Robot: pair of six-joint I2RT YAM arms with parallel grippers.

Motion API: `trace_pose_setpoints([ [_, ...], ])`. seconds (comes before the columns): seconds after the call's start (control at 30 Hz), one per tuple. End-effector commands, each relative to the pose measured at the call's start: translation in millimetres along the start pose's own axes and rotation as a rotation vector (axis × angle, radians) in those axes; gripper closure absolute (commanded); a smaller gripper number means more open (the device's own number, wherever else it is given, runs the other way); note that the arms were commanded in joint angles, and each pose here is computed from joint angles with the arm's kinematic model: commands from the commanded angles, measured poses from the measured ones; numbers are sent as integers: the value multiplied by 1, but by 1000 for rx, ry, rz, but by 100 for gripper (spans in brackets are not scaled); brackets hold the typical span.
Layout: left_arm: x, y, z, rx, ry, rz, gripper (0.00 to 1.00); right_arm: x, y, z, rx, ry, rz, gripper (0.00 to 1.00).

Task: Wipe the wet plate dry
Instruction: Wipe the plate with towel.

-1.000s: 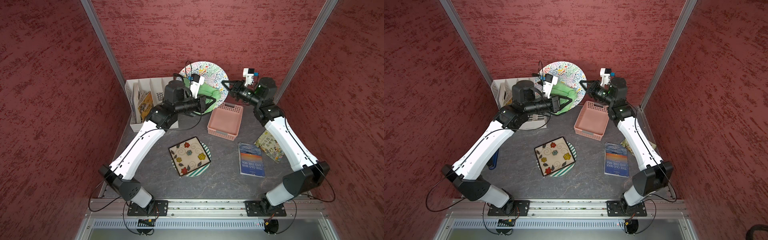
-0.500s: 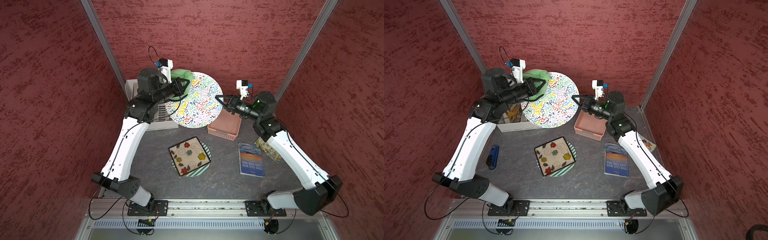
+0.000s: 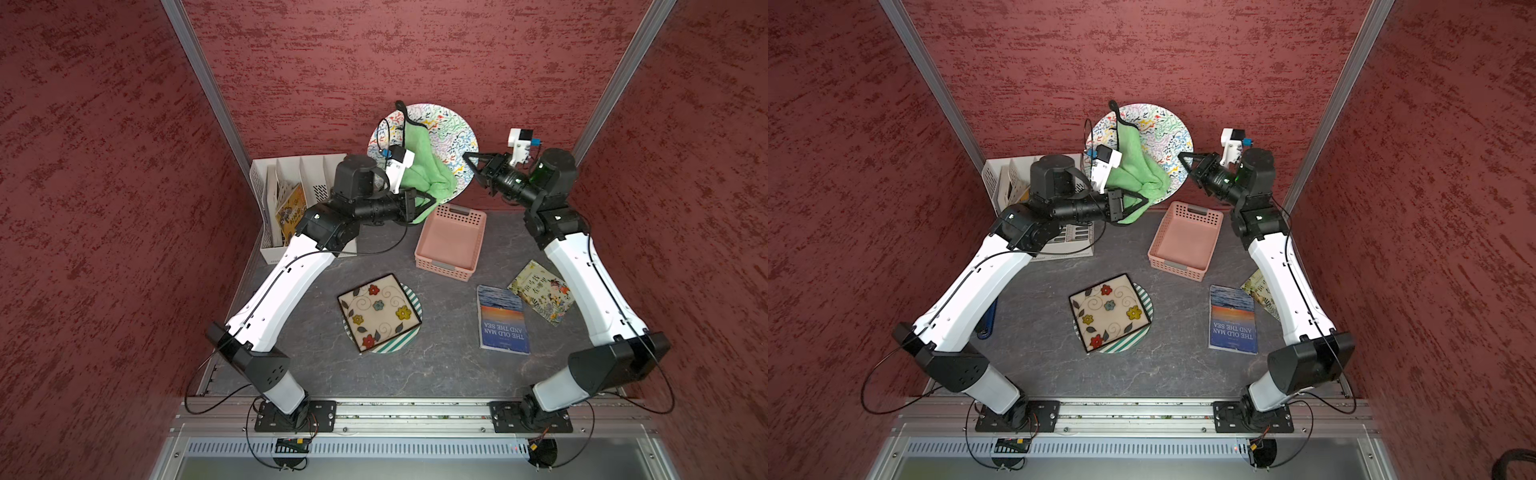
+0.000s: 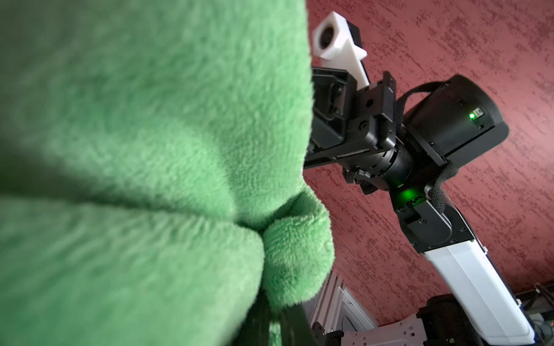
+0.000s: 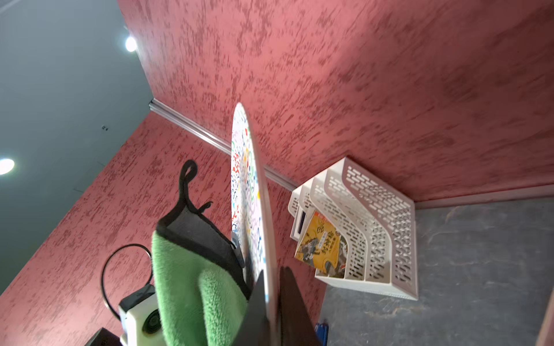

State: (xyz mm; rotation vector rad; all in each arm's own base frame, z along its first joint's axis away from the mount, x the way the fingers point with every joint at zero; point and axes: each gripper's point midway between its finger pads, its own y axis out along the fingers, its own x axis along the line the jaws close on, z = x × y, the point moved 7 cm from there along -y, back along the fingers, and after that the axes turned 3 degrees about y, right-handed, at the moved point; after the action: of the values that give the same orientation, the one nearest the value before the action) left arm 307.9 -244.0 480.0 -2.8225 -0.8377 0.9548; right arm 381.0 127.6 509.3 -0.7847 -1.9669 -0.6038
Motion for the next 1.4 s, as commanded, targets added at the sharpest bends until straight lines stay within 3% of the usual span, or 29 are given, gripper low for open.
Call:
trace_pose_setpoints([
  [0.0,28,-38,-20,-167,-183,-70,100,98,-57,-13,-130,-110,-259,100],
  [0.07,23,-68,-49,-394,-250,77,100,93,-64,-17,-168,-42,-291,100],
  [0.17,23,-94,-75,-592,-359,265,100,91,-68,-22,-195,93,-412,100],
  [0.3,-3,-107,-106,-666,-326,448,100,93,-63,-15,-112,197,-548,100],
  [0.37,-20,-111,-120,-695,-303,553,100,85,-58,-6,-65,225,-549,100],
  [0.53,-47,-111,-139,-729,-290,730,100,67,-46,14,17,274,-532,100],
  [0.7,-74,-105,-147,-735,-286,888,100,81,-36,28,117,251,-590,100],
  [0.93,-105,-62,-140,-666,-346,991,100,101,-12,39,178,240,-668,100],
  [1.07,-113,-26,-125,-613,-436,1016,100,105,-2,26,118,226,-668,100],
  [1.2,-127,-2,-106,-546,-472,1048,100,96,7,-13,-39,231,-606,100],
  [1.37,-124,-4,-97,-558,-489,1040,100,75,-13,-68,-235,208,-541,100],
])
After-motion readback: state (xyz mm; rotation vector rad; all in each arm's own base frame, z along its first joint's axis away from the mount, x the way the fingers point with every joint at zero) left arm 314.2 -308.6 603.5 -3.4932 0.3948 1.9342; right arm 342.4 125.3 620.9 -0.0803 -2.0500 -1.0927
